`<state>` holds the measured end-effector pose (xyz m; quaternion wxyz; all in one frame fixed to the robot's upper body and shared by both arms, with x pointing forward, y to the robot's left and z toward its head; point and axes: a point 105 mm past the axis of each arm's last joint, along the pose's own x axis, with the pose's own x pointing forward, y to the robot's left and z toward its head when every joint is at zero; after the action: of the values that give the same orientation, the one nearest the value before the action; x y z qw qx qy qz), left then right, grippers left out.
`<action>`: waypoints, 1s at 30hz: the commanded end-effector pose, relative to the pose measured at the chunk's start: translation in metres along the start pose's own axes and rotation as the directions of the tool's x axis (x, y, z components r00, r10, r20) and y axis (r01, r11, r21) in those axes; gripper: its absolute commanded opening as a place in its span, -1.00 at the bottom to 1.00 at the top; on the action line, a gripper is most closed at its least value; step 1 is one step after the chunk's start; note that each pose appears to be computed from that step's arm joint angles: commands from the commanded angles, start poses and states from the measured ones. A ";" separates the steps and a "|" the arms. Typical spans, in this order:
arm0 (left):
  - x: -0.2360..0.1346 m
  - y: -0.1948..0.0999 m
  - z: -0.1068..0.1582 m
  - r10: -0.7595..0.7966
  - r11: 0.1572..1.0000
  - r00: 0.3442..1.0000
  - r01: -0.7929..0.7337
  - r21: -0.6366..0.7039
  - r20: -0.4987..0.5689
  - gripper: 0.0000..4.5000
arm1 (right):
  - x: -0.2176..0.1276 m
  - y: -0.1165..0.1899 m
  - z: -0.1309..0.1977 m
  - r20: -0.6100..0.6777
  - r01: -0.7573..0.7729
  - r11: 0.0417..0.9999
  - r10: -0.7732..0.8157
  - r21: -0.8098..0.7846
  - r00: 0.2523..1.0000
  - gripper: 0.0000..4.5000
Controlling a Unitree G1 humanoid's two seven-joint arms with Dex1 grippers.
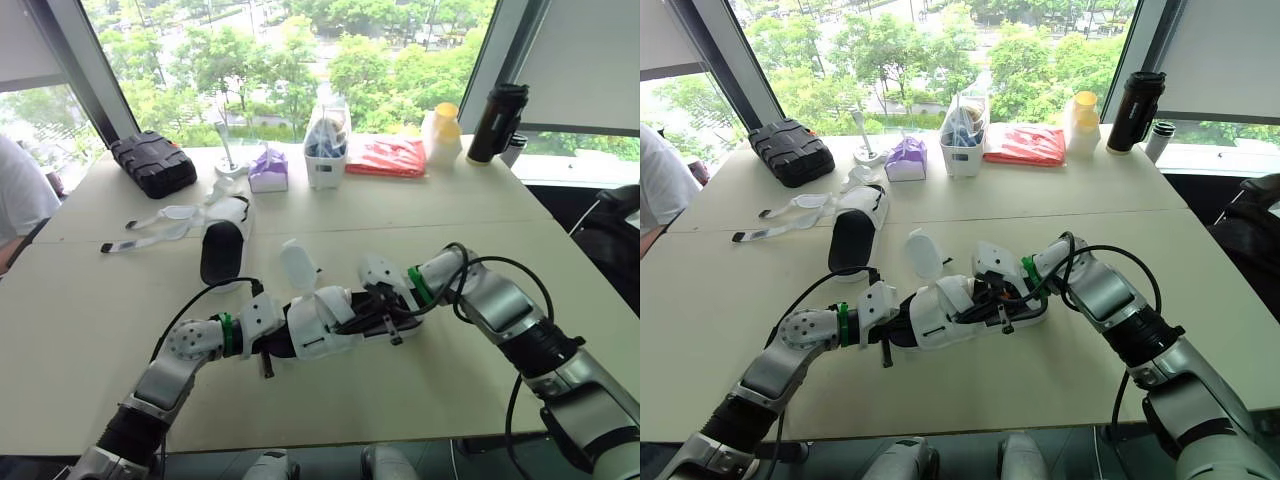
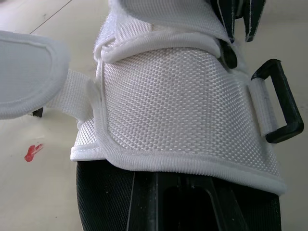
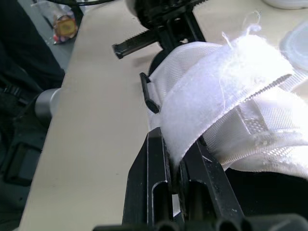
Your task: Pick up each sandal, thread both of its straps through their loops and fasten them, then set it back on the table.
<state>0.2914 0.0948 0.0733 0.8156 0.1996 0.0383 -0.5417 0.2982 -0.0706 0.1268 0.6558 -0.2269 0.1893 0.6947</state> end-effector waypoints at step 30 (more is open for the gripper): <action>-0.010 -0.012 -0.031 0.006 0.998 0.991 -0.015 -0.063 -0.130 -1.00 | -0.046 -0.065 0.053 0.269 0.356 0.930 -0.323 -0.086 0.907 0.97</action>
<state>0.2896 0.0986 0.0768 0.8276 0.2041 0.0351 -0.5218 0.3596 -0.0698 0.1828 0.7686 -0.1578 0.0810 0.6146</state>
